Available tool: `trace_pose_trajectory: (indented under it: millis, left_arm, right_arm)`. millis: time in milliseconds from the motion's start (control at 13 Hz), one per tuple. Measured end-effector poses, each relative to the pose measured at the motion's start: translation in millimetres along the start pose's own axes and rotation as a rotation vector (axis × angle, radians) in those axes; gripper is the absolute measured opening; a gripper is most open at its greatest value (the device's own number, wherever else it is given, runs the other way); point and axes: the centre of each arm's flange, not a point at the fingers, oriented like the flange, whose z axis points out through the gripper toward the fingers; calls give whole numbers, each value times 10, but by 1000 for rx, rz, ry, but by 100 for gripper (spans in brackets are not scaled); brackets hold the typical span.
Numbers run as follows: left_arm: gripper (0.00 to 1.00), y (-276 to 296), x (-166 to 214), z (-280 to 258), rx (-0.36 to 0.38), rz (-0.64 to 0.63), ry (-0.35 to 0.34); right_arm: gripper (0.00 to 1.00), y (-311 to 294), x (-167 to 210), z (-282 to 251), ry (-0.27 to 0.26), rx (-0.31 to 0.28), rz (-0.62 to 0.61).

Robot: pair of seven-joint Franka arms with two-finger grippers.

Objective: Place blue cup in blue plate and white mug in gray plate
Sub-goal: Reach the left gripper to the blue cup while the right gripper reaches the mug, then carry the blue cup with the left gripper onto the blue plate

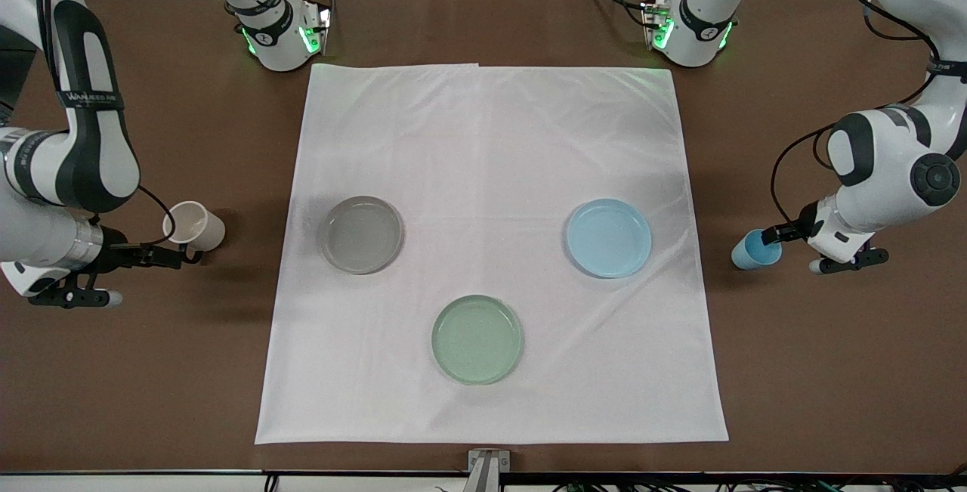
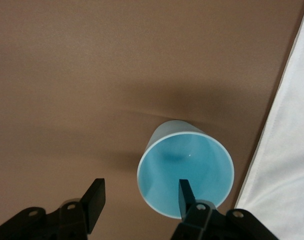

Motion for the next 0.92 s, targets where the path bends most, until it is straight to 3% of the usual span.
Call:
trace_pose_trajectory:
  millis: [231, 462, 846, 923]
  left_arm:
    - [33, 22, 17, 112, -3, 3, -12]
    - [3, 70, 39, 119, -6, -3, -10]
    - [4, 628, 95, -308, -36, 16, 69]
    - [4, 923, 32, -415, -51, -9, 77]
  right_arm:
    - [100, 140, 55, 349, 6, -7, -13]
    - [100, 341, -30, 718, 55, -21, -52]
    - [96, 304, -271, 1131, 32, -16, -59]
    - [88, 293, -292, 1161, 25, -14, -60]
